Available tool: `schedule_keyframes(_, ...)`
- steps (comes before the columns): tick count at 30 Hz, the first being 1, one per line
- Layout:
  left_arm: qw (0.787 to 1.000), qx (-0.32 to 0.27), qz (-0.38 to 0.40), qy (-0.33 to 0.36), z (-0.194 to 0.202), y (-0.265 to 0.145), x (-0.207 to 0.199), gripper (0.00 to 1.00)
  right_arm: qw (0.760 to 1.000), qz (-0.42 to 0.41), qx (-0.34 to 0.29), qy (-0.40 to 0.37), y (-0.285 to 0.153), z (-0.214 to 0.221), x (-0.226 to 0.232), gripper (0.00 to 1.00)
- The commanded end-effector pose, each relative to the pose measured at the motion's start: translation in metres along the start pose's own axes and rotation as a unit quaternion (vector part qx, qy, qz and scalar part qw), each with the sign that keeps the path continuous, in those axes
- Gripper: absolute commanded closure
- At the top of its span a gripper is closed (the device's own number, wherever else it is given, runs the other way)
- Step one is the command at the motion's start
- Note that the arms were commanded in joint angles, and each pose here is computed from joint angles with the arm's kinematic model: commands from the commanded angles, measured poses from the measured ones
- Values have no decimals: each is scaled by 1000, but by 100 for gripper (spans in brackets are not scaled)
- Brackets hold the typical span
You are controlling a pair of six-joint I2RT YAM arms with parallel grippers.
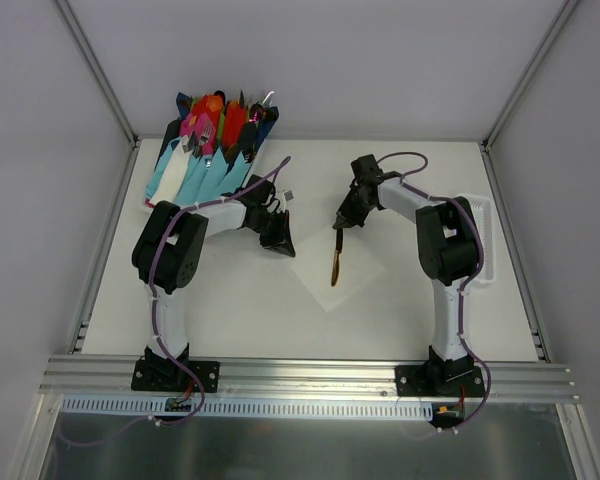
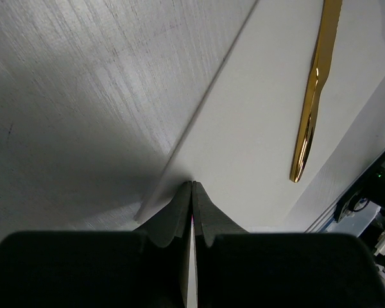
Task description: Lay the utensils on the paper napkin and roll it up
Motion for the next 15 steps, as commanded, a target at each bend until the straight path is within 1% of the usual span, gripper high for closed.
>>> schedule_keyframes(1, 1000, 7, -22, -6, 3, 7, 10, 100, 1000, -9, -11, -8, -16, -5, 5, 100)
schedule_keyframes(5, 1000, 8, -22, -7, 4, 7, 10, 100, 1000, -15, -12, -13, -20, -7, 9, 99)
schedule_keyframes(10, 1000, 4, -17, -3, 0, 5, 7, 100, 999, -38, -9, -30, -29, -7, 23, 95)
schedule_keyframes(11, 1000, 0, -12, 1, -3, 2, 4, 100, 998, -48, -12, -35, -34, -9, 29, 93)
schedule_keyframes(12, 1000, 0, 3, 6, -4, 0, -2, 100, 997, -68, -19, -44, -42, -10, 39, 89)
schedule_keyframes(14, 999, -15, 12, 26, -13, -9, -12, 100, 993, -98, -27, -60, -60, -13, 57, 87)
schedule_keyframes(15, 999, -30, 14, 39, -20, -18, -18, 100, 990, -118, -38, -68, -77, -15, 67, 84)
Point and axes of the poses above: each gripper's point midway between its finger pads, its own y axis out along the fingers, its own x axis along the line the jaws close on, z = x × y, the point moved 3 cm from there along -y, back along the fingers, and after that the axes turned 7 degrees about y, right-handed, at the moved point
